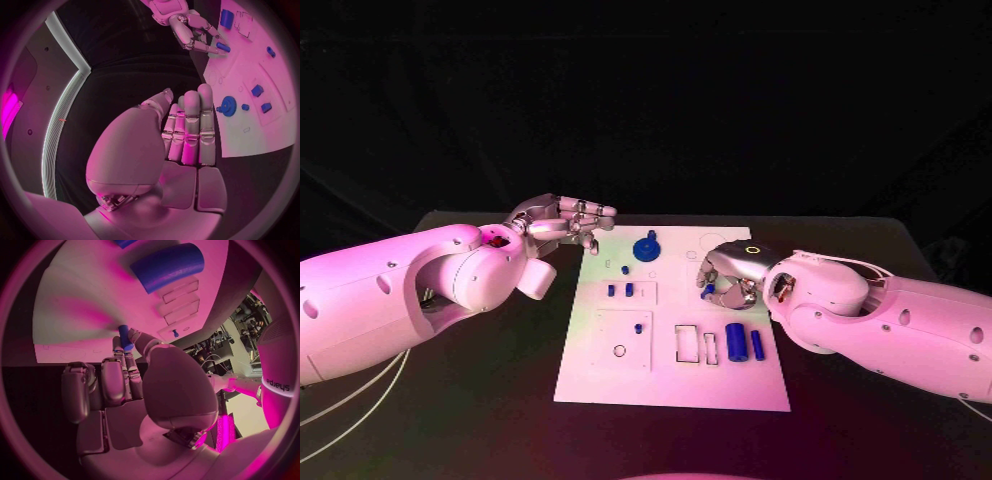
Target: Assemble the parts on the task board
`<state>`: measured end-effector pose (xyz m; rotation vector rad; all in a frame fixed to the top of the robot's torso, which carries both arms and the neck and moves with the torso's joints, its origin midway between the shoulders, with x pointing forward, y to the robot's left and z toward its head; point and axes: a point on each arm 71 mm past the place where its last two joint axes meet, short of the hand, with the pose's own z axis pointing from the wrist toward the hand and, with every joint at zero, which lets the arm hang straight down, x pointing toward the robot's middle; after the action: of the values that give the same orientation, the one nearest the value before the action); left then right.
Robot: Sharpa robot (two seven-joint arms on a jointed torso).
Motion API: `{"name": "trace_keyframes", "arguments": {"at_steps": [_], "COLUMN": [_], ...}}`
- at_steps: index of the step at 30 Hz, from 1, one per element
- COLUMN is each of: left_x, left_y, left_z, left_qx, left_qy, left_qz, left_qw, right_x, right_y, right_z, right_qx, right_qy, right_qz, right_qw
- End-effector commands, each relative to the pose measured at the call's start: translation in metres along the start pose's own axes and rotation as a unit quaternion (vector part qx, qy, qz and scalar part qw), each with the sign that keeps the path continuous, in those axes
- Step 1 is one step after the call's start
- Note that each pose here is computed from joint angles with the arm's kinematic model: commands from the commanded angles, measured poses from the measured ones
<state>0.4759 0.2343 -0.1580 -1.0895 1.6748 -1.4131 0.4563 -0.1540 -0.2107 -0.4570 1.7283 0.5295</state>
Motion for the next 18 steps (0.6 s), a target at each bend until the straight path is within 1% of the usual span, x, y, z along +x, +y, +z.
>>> {"name": "trace_keyframes", "arguments": {"at_steps": [1, 9, 18], "left_x": [0.0018, 0.0017, 0.0013], "left_y": [-0.0007, -0.0006, -0.0005], "left_z": [0.0001, 0.0000, -0.0002], "left_qx": [0.002, 0.002, 0.001], "left_qy": [0.008, 0.007, 0.007], "left_qz": [-0.004, -0.004, -0.005], "left_qw": [1.000, 1.000, 1.000], "right_x": [0.0016, 0.0023, 0.0022], "right_y": [-0.0006, -0.0012, -0.0010], "right_z": [-0.0002, 0.0001, 0.0003], "right_qx": [0.004, 0.006, 0.005], "right_qy": [0.007, 0.012, 0.010], "right_qz": [-0.005, -0.005, -0.002], "right_qw": [1.000, 1.000, 1.000]}}
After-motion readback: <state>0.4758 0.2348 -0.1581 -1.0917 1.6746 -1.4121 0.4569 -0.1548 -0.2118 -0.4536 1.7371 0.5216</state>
